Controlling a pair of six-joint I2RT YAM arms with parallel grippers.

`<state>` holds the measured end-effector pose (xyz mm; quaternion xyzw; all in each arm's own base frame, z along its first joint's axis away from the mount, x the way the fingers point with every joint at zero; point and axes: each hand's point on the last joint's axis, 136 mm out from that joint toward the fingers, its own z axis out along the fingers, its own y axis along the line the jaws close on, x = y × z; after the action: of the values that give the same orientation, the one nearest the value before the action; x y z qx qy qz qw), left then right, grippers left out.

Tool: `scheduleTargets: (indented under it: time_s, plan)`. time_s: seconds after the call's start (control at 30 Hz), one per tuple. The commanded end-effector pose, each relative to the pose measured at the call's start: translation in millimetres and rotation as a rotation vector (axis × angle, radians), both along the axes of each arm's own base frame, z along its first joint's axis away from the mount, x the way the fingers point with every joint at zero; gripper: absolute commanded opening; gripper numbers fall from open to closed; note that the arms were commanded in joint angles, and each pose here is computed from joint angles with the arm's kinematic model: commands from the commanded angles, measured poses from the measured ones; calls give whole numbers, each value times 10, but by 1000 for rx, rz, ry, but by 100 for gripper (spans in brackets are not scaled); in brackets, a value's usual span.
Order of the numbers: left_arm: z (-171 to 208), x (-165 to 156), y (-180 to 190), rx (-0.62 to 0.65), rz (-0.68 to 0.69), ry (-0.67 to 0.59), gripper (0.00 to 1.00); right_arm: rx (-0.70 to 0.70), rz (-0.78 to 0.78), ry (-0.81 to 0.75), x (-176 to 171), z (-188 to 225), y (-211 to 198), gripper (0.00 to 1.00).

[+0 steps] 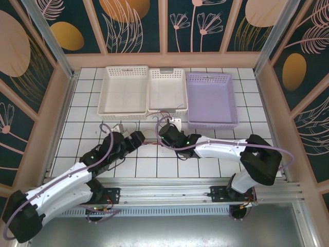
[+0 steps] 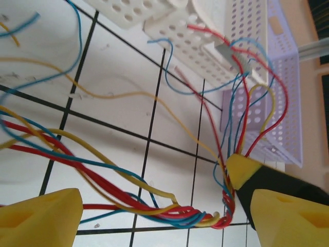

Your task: Untangle the cables

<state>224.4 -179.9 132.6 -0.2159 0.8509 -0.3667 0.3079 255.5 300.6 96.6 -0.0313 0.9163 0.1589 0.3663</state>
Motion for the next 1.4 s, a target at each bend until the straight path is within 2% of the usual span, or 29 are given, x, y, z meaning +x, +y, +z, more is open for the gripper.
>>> scheduleTargets:
  time_s: [0.0, 0.13, 0.3, 0.6, 0.9, 1.17, 1.3, 1.37]
  plan:
    - [189, 14, 208, -33, 125, -27, 84, 70, -57, -45, 78, 184, -67, 0]
    - [165, -10, 185, -102, 142, -3, 84, 107, -66, -60, 94, 289, -73, 0]
    - [72, -14, 130, -119, 152, 29, 82, 175, -53, -69, 78, 406, -12, 0]
    - [150, -1, 15, -196, 165, 30, 82, 248, -90, -92, 94, 475, -38, 0]
    - [100, -35, -271, -208, 143, 53, 83, 318, -106, -116, 77, 547, 27, 0]
    - [138, 37, -238, -223, 200, 35, 82, 345, -78, -117, -30, 522, 111, 0]
    - [141, 63, -260, -224, 205, 30, 77, 381, -61, -110, -98, 504, 163, 0]
    - [120, 66, -256, -227, 209, 30, 69, 394, -58, -108, -118, 503, 176, 0]
